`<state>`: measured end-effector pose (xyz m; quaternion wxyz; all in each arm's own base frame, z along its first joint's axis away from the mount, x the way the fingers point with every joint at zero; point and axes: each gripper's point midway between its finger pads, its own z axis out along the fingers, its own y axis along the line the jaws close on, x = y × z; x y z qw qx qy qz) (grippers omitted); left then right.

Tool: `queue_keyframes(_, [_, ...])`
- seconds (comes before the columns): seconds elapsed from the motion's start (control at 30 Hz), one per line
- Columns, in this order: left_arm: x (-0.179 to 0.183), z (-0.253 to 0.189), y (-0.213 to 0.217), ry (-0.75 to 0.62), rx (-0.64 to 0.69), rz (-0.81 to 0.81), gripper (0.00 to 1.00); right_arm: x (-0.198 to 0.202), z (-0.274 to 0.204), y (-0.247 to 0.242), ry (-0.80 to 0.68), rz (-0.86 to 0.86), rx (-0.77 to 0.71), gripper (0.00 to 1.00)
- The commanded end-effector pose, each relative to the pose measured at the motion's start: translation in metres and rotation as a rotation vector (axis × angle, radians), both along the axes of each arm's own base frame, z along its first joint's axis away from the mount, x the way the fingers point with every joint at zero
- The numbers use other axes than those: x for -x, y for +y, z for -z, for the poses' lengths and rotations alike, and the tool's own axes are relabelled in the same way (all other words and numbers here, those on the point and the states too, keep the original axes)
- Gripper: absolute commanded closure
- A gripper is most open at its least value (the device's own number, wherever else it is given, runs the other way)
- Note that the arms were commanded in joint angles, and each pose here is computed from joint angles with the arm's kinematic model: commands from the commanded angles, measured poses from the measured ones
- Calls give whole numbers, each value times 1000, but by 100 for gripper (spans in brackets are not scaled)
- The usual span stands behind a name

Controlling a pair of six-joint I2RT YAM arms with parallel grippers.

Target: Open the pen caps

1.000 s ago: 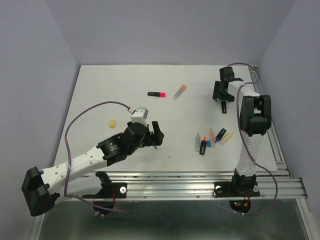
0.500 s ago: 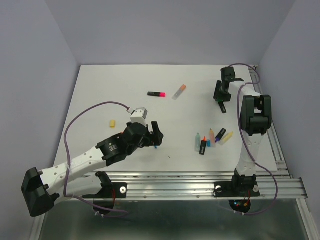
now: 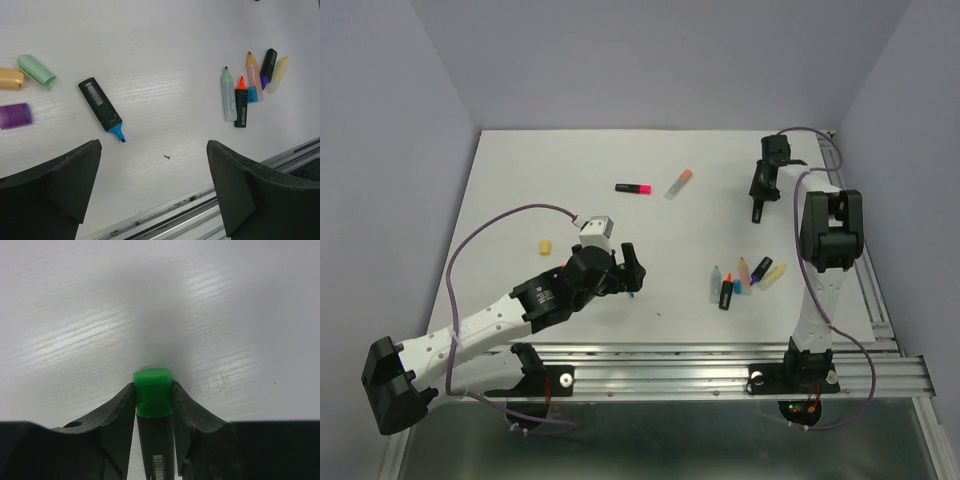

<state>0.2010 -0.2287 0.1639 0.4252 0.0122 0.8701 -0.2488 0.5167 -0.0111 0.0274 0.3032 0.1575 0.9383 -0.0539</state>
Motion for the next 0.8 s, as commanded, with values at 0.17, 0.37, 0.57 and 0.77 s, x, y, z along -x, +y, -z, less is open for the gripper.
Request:
queue_keyframes(0.17, [-7,-29,-5,-54,54,-10,1,22,28,-6,61,35,11,99])
queue_keyframes(0.37, [-4,-39,-27,-71,134,75,1,52,-30,40,-111,-6,-80,99])
queue_keyframes(0.57, [-8,-41,-66,-78,161,187,1,109,-95,128,-336,-49,-236,99])
queue_keyframes(0.77, [-4,-32,-99,-69,176,265,1,178,-121,232,-386,-154,-476,99])
